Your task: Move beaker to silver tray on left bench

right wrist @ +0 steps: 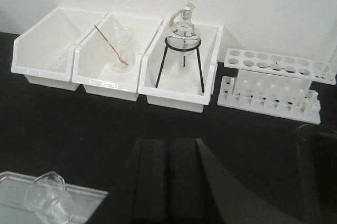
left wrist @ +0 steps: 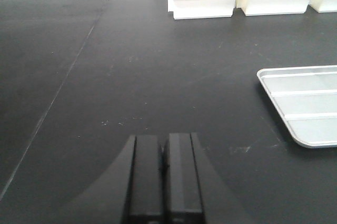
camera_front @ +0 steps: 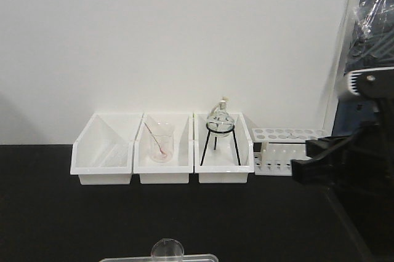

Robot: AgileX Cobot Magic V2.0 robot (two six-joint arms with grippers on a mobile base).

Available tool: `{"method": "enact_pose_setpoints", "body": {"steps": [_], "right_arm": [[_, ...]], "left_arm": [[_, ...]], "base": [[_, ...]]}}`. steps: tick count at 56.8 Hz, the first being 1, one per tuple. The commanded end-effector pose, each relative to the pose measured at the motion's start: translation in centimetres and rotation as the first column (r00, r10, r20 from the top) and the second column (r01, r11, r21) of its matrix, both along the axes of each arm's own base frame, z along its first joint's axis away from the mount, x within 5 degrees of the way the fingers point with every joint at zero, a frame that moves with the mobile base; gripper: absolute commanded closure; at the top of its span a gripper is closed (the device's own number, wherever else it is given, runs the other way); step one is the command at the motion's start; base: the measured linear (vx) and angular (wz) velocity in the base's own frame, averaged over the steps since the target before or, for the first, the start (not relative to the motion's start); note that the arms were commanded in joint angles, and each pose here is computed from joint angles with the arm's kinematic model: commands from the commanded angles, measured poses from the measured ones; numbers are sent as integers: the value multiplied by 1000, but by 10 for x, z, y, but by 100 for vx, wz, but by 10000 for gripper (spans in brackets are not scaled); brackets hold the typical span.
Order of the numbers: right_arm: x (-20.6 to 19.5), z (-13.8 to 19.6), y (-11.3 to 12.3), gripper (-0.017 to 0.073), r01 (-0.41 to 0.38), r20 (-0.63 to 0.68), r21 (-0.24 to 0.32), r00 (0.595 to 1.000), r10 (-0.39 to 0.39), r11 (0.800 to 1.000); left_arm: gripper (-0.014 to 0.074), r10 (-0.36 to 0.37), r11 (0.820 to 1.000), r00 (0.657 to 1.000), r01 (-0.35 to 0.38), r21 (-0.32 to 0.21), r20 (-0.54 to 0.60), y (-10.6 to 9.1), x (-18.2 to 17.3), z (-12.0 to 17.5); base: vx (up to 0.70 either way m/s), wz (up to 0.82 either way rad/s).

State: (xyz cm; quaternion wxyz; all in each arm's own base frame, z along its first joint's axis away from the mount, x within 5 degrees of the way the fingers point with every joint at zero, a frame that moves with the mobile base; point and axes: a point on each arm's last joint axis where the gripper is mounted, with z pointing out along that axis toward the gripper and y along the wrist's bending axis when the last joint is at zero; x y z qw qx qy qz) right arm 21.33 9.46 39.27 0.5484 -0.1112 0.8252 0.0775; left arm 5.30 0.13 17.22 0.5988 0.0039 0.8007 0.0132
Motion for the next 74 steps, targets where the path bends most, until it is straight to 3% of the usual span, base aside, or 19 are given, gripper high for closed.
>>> {"method": "enact_pose_setpoints", "body": {"steps": [1,14,36,57,74], "right_arm": [[-26,25,-13,564,-31,95,8,995,30,999],[-84,5,-46,562,-11,122,9,992,10,1000],[-155,-30,-84,562,-21,255,93,967,-3,995],[-162,-38,-87,562,-33,272,115,962,0,993],[-159,-89,-78,562,-103,291,140,955,58,985]], "left_arm": [[592,-8,1000,998,8,-2,65,-1,1,-2],[592,-8,1000,998,8,-2,65,-1,1,-2],[592,-8,1000,998,8,-2,65,-1,1,-2],[592,-8,1000,998,8,-2,65,-1,1,-2],[592,-8,1000,998,8,-2,65,-1,1,-2]], "base": [[0,0],[0,0],[0,0],[0,0],[0,0]]}}
